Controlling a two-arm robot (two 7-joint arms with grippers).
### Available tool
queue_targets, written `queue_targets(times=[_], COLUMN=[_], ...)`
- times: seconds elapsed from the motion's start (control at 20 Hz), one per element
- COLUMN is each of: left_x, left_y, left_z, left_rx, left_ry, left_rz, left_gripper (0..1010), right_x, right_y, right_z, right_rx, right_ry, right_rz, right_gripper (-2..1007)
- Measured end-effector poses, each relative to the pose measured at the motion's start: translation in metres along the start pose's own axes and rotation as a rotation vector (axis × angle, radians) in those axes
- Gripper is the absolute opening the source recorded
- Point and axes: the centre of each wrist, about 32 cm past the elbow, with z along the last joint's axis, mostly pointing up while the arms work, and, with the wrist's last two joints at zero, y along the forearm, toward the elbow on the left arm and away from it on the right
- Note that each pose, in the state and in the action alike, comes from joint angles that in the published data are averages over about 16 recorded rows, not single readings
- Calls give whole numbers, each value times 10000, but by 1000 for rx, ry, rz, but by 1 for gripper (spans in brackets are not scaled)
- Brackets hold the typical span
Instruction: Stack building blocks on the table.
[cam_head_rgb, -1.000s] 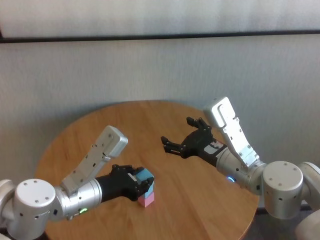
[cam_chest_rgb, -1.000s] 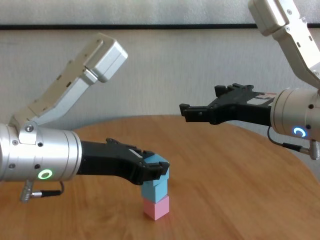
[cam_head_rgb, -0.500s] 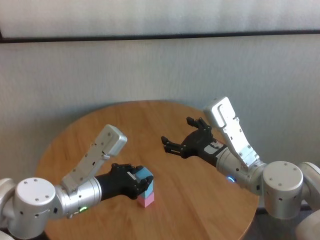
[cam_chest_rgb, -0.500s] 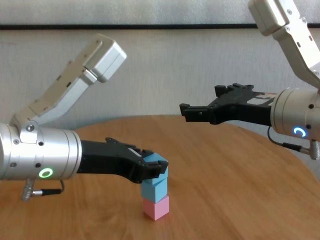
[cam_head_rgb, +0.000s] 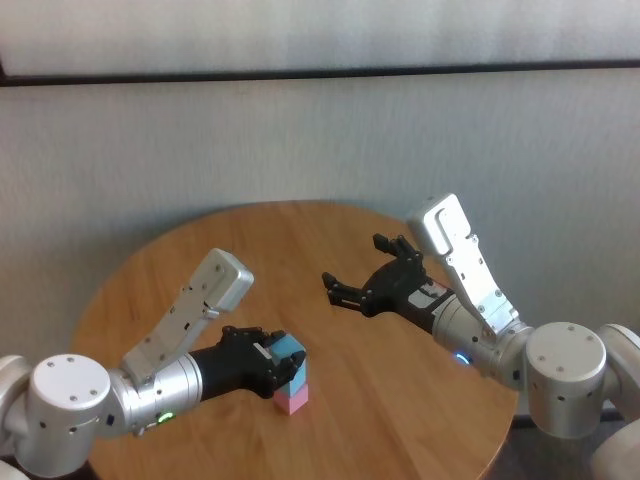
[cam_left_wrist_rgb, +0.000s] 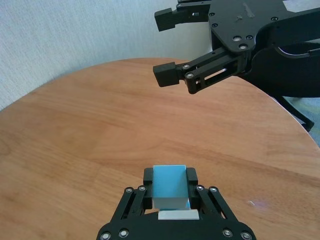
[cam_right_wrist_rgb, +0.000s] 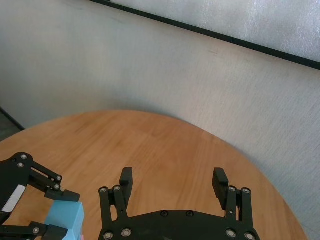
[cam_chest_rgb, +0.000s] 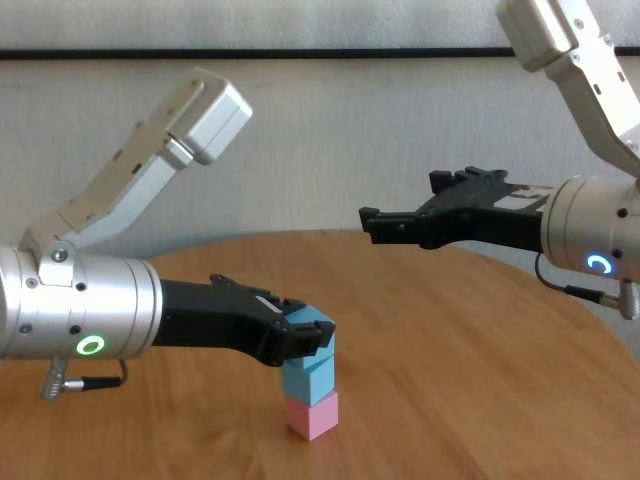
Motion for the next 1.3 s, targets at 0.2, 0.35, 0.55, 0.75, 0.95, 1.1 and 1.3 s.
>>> queue_targets(times=[0.2, 0.35, 0.55, 0.75, 0.95, 1.1, 1.3], left_x=[-3, -5, -4, 2, 15, 24, 31], left_y=[0, 1, 5, 20, 52, 89, 160], left_z=[0, -1, -1, 0, 2, 6, 13], left_rx=[0, -1, -4, -15, -41, -72, -130], left_ry=[0, 1, 2, 6, 18, 35, 65], left_rz=[0, -1, -6, -12, -16, -20, -7], left_gripper=[451, 511, 621, 758, 873, 935, 986], right_x=[0, 0, 0, 0, 0, 0, 0], right_y=[0, 0, 0, 0, 0, 0, 0], right_z=[0, 0, 0, 0, 0, 0, 0], right_rx=[0, 0, 0, 0, 0, 0, 0], right_ry=[0, 0, 0, 0, 0, 0, 0], right_rz=[0, 0, 0, 0, 0, 0, 0], right_gripper=[1005, 1005, 1005, 1005, 1005, 1005, 1005])
